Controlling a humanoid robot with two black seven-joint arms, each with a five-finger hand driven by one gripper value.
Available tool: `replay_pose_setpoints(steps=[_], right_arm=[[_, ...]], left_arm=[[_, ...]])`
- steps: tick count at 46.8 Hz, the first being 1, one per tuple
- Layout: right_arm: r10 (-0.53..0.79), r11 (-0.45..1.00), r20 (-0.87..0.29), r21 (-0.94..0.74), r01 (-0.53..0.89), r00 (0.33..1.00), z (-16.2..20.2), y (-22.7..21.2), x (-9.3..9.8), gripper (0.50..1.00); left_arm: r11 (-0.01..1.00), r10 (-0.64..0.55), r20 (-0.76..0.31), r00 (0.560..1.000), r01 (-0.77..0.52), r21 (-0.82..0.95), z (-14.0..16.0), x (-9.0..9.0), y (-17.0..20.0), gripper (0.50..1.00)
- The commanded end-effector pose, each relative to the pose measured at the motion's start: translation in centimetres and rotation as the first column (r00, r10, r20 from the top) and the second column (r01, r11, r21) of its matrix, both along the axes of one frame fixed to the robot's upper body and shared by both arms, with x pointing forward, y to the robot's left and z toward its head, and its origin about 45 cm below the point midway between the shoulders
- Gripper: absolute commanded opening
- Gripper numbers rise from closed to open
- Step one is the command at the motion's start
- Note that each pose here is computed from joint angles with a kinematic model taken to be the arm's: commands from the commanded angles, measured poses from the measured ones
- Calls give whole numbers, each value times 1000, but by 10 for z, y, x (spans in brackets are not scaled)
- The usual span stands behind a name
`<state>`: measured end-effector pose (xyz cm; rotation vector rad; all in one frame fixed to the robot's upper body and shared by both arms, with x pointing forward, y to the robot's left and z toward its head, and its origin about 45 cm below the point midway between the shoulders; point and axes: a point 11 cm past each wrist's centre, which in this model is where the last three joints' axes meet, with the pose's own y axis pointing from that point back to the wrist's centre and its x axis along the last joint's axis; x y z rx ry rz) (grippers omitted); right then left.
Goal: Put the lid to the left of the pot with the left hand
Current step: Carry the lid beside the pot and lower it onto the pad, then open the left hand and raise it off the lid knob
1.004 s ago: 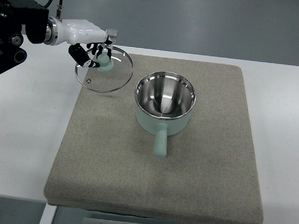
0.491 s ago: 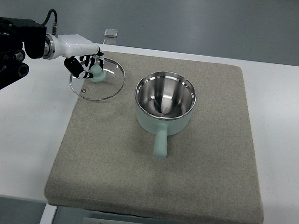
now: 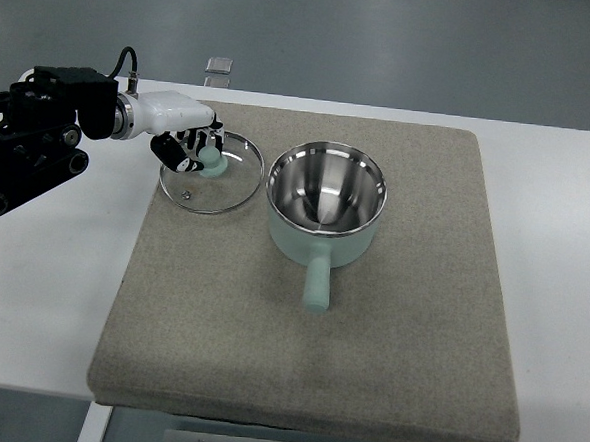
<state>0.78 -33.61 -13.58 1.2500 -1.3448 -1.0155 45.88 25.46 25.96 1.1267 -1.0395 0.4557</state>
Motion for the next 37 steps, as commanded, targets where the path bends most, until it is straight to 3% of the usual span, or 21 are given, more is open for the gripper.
replay_pose_setpoints(steps=[1, 2, 6, 9, 12, 18, 24, 31, 37], right_arm=[[0, 1000, -1, 0, 0, 1000, 0, 0, 0, 924], [0, 1000, 1, 0, 0, 1000, 0, 0, 0, 924], [0, 1000, -1, 0, 0, 1000, 0, 0, 0, 924], [0, 1000, -1, 0, 0, 1000, 0, 0, 0, 924], [0, 1000, 1, 0, 0, 1000, 0, 0, 0, 924], [0, 1000, 1, 0, 0, 1000, 0, 0, 0, 924], [0, 1000, -1, 0, 0, 1000, 0, 0, 0, 924], [0, 1000, 1, 0, 0, 1000, 0, 0, 0, 924], [0, 1000, 1, 0, 0, 1000, 0, 0, 0, 924]], left_arm=[[1000, 0, -2, 1000, 0, -3, 0, 0, 0, 659], [1000, 0, -3, 1000, 0, -3, -1, 0, 0, 715], [1000, 0, -10, 1000, 0, -9, -3, -2, -1, 820], [1000, 1, -9, 1000, -1, -12, -3, -2, -1, 945], [1000, 1, -10, 1000, -1, -18, -3, -2, -2, 988], [995, 35, -28, 999, -37, -95, 4, 0, 0, 994], [940, 123, -113, 986, -152, -305, 15, 5, 7, 994], [752, 221, -239, 946, -321, -576, 36, 19, 22, 994], [577, 244, -342, 907, -419, -701, 41, 24, 32, 994]])
